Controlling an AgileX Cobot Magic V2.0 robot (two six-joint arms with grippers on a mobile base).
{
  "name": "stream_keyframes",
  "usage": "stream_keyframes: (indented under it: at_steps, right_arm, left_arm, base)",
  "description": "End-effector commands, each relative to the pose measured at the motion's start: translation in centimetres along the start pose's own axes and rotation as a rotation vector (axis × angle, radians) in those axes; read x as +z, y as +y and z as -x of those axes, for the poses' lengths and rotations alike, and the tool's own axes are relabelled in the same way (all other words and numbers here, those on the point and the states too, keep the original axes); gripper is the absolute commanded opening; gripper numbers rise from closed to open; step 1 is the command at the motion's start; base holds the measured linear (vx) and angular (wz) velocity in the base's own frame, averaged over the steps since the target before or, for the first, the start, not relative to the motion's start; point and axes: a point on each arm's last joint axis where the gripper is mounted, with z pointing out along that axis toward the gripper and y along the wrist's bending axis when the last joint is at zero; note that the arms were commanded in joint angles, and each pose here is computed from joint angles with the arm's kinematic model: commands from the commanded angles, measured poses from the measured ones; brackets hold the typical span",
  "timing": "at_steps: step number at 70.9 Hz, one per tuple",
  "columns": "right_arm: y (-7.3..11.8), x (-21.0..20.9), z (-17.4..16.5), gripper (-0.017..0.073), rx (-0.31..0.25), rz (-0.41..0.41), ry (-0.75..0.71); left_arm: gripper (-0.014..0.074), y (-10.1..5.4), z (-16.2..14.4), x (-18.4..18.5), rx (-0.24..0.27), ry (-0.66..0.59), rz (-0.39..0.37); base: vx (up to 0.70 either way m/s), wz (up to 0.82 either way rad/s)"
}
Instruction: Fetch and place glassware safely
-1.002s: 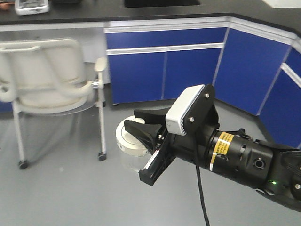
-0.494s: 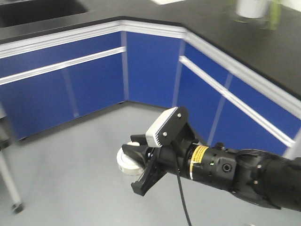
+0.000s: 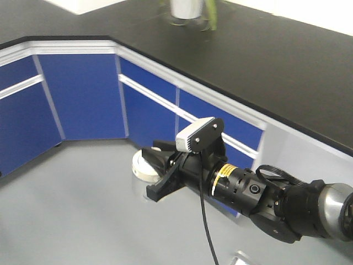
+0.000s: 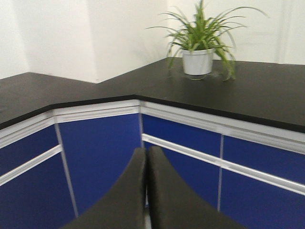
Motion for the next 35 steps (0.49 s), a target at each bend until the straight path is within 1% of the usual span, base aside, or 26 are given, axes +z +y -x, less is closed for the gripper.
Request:
stream_keyframes:
  at_steps: [1, 8, 35]
  right_arm:
    - [0.65, -0.42, 3.80, -0.0003, -0.027, 0.058, -0.242]
    - [0.83, -0.51, 4.07, -0.0003, -0.034, 0.077, -0.274]
    - [0.88, -0.58, 4.31, -0.0003, -0.031, 0.082, -0.302]
  left_arm:
    - [-0.0007, 0.01, 1.58, 0.02, -0.015, -0.100, -0.002]
    - [-0.0007, 0.01, 1.58, 0.02, -0.015, -0.100, -0.002]
    - [-0.0007, 0.01, 1.58, 0.02, -0.015, -0.100, -0.002]
  base:
    - [0.11, -0.43]
    - [0.10, -0.41]
    - [0.08, -0.36]
